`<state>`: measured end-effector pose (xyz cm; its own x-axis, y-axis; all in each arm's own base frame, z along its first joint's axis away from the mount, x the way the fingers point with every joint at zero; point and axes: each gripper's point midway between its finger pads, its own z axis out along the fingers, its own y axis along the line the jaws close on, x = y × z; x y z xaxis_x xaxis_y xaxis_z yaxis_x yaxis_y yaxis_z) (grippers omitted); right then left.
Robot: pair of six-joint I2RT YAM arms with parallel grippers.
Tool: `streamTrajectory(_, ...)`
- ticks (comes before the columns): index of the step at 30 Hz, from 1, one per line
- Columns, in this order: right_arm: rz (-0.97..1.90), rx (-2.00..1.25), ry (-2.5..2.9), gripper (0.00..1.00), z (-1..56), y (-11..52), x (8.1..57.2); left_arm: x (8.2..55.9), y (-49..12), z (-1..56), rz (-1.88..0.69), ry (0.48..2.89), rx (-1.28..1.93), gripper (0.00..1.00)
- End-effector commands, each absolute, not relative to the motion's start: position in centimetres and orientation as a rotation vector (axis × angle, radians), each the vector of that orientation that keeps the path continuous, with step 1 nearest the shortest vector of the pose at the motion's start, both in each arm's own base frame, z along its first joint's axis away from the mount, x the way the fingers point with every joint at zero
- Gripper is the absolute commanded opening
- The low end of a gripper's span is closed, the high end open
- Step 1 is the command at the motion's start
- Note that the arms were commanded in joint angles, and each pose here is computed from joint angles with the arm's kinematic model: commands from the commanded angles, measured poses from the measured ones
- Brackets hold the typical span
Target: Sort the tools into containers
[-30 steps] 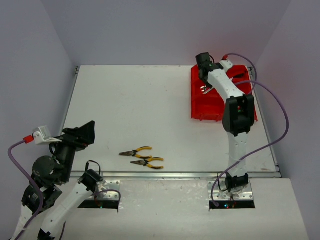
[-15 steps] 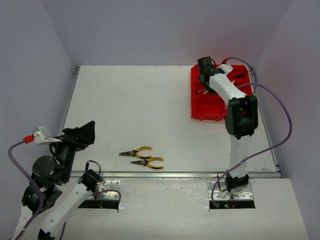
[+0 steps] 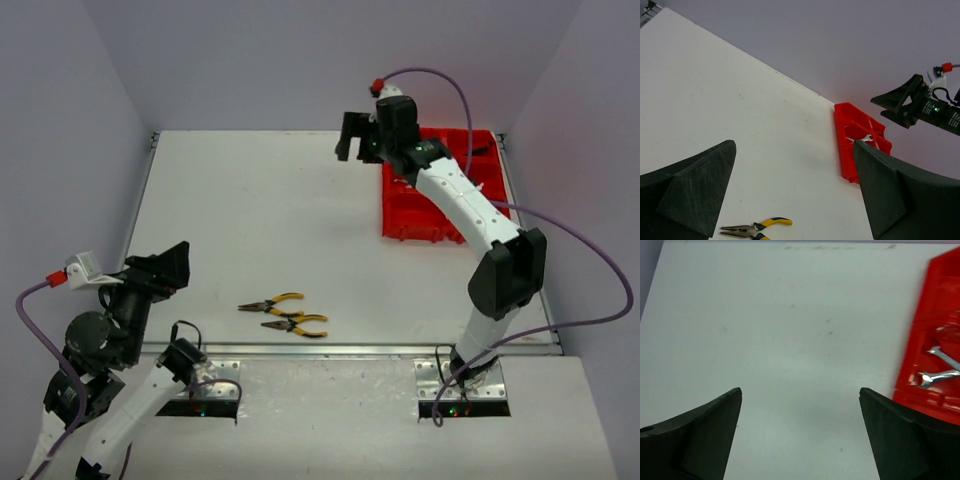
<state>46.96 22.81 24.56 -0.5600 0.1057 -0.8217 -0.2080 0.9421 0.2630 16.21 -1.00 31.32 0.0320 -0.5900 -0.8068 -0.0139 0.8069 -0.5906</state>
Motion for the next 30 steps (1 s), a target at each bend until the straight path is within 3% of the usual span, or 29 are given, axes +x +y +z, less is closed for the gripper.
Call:
streamTrajectory(1,0.477,-0.906,2.233,0.99,17.3,31.7,34.0,15.5,0.5,31.9,-0.476,1.431,-0.593,1.0)
streamTrajectory(4,0.514,-1.126,2.166,0.98,14.9,35.8,29.4,14.7,1.4,32.3,-0.494,1.387,-0.624,1.0)
streamTrajectory(7,0.551,-1.227,2.175,0.9,13.5,37.8,27.2,14.4,1.9,32.3,-0.489,1.369,-0.648,1.0)
streamTrajectory(14,0.379,-1.62,2.035,0.79,6.7,42.6,21.3,14.0,2.3,32.3,-0.504,1.35,-0.667,1.0)
streamTrajectory(18,0.281,-1.687,1.994,0.75,4.7,42.9,22.4,14.7,1.5,32.1,-0.49,1.391,-0.638,1.0)
streamTrajectory(26,0.273,-1.74,2.051,0.5,1.6,41.9,23.6,15.8,-0.1,31.9,-0.486,1.443,-0.566,1.0)
streamTrajectory(30,0.387,-1.761,2.052,0.45,1.9,42.0,22.6,16.5,-1.0,31.5,-0.473,1.487,-0.529,1.0)
